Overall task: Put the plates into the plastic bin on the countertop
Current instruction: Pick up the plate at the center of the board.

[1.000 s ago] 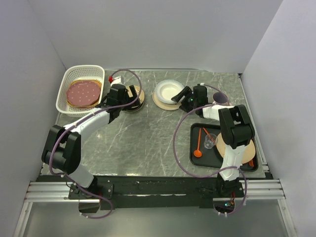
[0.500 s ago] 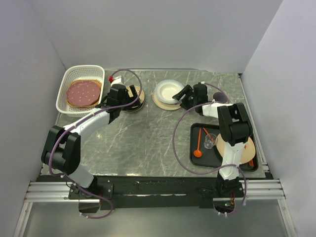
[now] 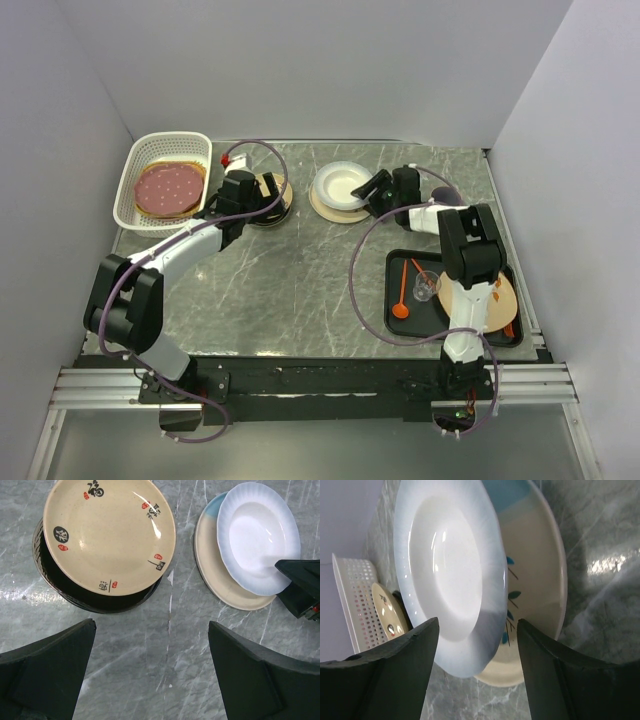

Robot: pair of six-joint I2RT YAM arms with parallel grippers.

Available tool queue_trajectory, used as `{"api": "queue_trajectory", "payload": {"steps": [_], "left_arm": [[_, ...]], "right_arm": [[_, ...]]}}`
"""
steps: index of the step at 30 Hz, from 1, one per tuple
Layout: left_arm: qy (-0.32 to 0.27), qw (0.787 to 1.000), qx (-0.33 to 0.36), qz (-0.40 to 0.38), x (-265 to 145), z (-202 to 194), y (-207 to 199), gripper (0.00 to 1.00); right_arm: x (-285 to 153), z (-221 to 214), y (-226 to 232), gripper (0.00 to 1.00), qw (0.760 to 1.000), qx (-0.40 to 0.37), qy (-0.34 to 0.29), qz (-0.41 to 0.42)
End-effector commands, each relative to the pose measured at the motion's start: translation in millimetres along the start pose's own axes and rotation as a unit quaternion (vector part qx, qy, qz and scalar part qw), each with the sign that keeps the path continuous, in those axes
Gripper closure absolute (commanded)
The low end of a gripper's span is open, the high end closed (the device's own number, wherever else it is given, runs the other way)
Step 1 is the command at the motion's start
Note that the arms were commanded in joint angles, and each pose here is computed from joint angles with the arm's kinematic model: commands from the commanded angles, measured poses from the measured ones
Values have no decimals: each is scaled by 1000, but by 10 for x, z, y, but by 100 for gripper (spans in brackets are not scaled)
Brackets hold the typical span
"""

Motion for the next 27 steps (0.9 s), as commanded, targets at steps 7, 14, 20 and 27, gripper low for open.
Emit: {"api": "queue_trajectory", "payload": {"steps": [7,14,20,27], "left_arm": [[-30,999,3,-11,-115,151,-70,1],[-28,1000,2,-10,-126,114,-43,1],[-33,999,0,-5,-156,117,-17,1],[-31,999,-5,-5,-175,87,2,1]], "right_arm": [[196,137,-18,44,1000,27,-15,0],[192,113,-56,65,999,32,-16,1],[161,69,-102,90,999,42,-13,10],[128,31,-70,100,998,48,0,35]]}}
Point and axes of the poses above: each gripper's point midway between its finger pads, its own x axis out along the fingers, its own y axis along the line the jaws close on, z = x × y, the point moved 4 cm from there along -x, back along the fingers, and after that the axes turned 2 degrees about -x, right-handed, at the moved point
